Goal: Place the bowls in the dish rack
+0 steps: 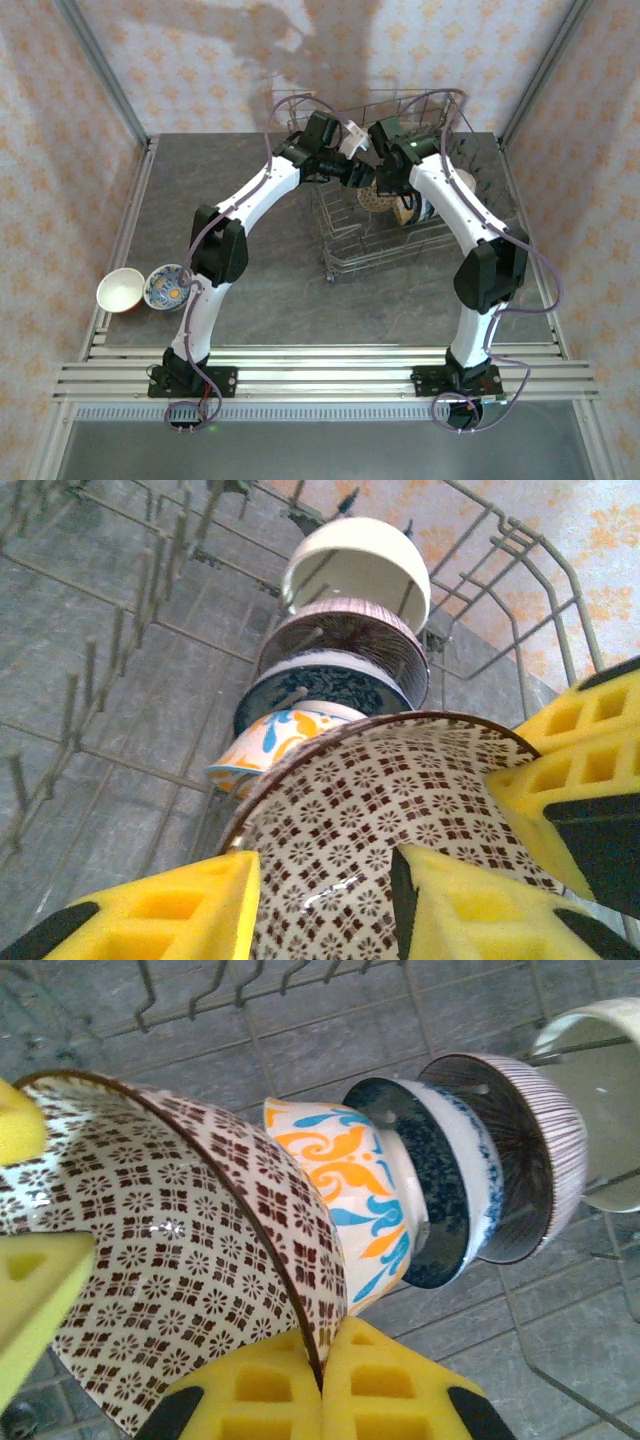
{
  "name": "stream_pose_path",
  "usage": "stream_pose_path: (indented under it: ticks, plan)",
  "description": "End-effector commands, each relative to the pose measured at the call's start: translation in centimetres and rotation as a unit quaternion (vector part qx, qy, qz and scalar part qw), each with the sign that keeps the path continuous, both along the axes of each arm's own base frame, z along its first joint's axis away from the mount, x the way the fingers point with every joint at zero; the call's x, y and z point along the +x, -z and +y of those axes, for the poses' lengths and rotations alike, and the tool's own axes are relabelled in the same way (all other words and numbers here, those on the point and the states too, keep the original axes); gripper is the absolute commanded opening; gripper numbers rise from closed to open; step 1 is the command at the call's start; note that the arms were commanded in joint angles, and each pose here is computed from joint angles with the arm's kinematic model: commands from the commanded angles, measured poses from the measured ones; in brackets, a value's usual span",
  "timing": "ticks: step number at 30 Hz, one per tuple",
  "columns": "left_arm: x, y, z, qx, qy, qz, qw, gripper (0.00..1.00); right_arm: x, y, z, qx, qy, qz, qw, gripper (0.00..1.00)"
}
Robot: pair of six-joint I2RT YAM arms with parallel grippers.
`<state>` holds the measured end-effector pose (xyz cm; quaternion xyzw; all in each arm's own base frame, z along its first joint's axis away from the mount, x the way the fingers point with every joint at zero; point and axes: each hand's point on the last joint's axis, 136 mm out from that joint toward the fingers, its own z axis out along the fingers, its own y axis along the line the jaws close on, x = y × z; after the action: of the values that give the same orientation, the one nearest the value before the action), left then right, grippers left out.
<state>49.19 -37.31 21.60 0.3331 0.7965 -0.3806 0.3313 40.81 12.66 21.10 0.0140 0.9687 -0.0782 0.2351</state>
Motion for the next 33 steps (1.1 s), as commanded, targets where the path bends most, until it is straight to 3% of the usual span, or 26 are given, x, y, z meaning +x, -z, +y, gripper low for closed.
stream_pose_path:
  ticks: [1,10,17,19,33]
  plan:
    - [2.5,-6.5,3.4,-0.033,-0.085,-0.059,0.994,0.44,-0.8,-1.6,-1.8,-0.063,0.043,-0.016,0.997,0.00]
    - [2.2,-8.2,9.9,0.006,-0.198,-0.059,0.978,0.44,-1.9,-2.7,-2.0,-0.166,0.094,-0.053,0.980,0.00]
    - [0.9,-5.8,12.1,0.048,-0.218,-0.047,0.974,0.44,-1.8,-3.9,-2.0,-0.244,0.121,-0.083,0.959,0.00]
    - [0.3,-6.6,12.7,0.048,-0.220,-0.054,0.973,0.44,-1.7,-4.4,-2.1,-0.258,0.124,-0.092,0.954,0.00]
    - [0.9,-5.9,15.7,0.053,-0.266,-0.045,0.961,0.44,-0.8,-4.7,-1.6,-0.348,0.113,-0.098,0.926,0.00]
